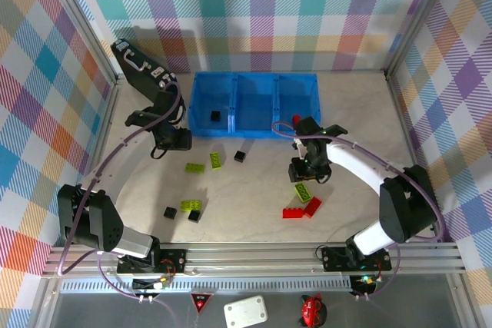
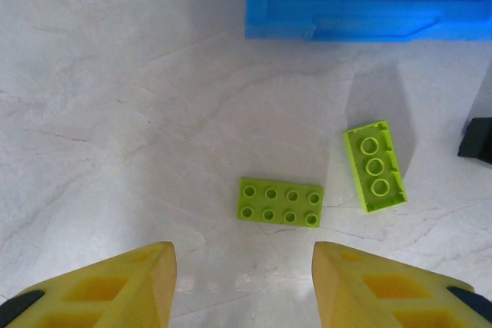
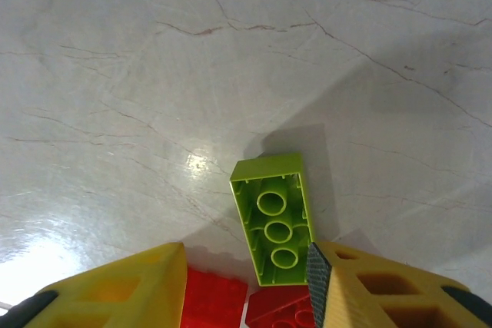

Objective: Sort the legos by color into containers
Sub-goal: Pick up the lego from the bottom-center of the table.

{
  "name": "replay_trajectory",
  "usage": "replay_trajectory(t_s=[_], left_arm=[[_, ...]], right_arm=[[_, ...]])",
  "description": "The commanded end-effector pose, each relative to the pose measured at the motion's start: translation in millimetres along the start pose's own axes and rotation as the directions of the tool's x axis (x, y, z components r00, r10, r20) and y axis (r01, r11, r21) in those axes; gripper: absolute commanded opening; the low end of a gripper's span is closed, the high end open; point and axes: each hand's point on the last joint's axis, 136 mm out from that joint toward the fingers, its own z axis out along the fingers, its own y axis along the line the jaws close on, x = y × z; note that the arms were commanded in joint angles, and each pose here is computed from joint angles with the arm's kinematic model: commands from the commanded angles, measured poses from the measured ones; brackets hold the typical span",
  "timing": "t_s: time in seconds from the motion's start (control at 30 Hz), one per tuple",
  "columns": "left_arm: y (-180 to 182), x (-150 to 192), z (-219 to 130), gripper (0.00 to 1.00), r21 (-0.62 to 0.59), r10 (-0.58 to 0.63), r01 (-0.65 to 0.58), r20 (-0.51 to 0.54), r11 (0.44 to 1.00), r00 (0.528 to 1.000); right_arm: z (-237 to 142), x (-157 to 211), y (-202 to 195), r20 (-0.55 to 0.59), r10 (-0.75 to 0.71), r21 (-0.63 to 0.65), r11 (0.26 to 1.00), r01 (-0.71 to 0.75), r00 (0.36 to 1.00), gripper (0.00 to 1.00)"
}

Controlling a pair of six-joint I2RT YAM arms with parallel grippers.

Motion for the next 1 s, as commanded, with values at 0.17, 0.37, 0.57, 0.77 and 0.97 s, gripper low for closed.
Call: replay_trajectory(t_s=[0.17, 0.37, 0.57, 0.77, 0.97], left_arm=[[0.0, -17.1, -3.7, 0.51, 0.021, 0.005, -0.007, 0.111, 1.000, 0.994], [-4.2, -18.8, -1.8, 0.51, 0.042, 0.006, -0.010, 0.106, 0.999, 0.994], [-3.9, -21.0, -0.5, 0.52, 0.037, 0.007, -0.011, 0.109, 0.999, 0.994], [-3.3, -20.8, -1.1, 0.52, 0.034, 0.008, -0.012, 0.110, 0.999, 0.994], [-3.5, -20.7, -1.0, 0.52, 0.035, 0.011, -0.015, 0.110, 0.999, 0.994]], right_arm=[[24.3, 8.9, -5.8, -0.091, -0.058, 0.078, 0.995, 0.066, 0.994, 0.51], [35.9, 10.5, -7.4, -0.136, -0.082, 0.123, 0.987, 0.099, 0.987, 0.51], [41.7, 11.2, -13.0, -0.160, -0.089, 0.162, 0.980, 0.115, 0.983, 0.51], [45.2, 9.7, -13.4, -0.165, -0.093, 0.167, 0.979, 0.121, 0.982, 0.50], [43.9, 6.9, -12.8, -0.158, -0.100, 0.173, 0.977, 0.128, 0.982, 0.48]])
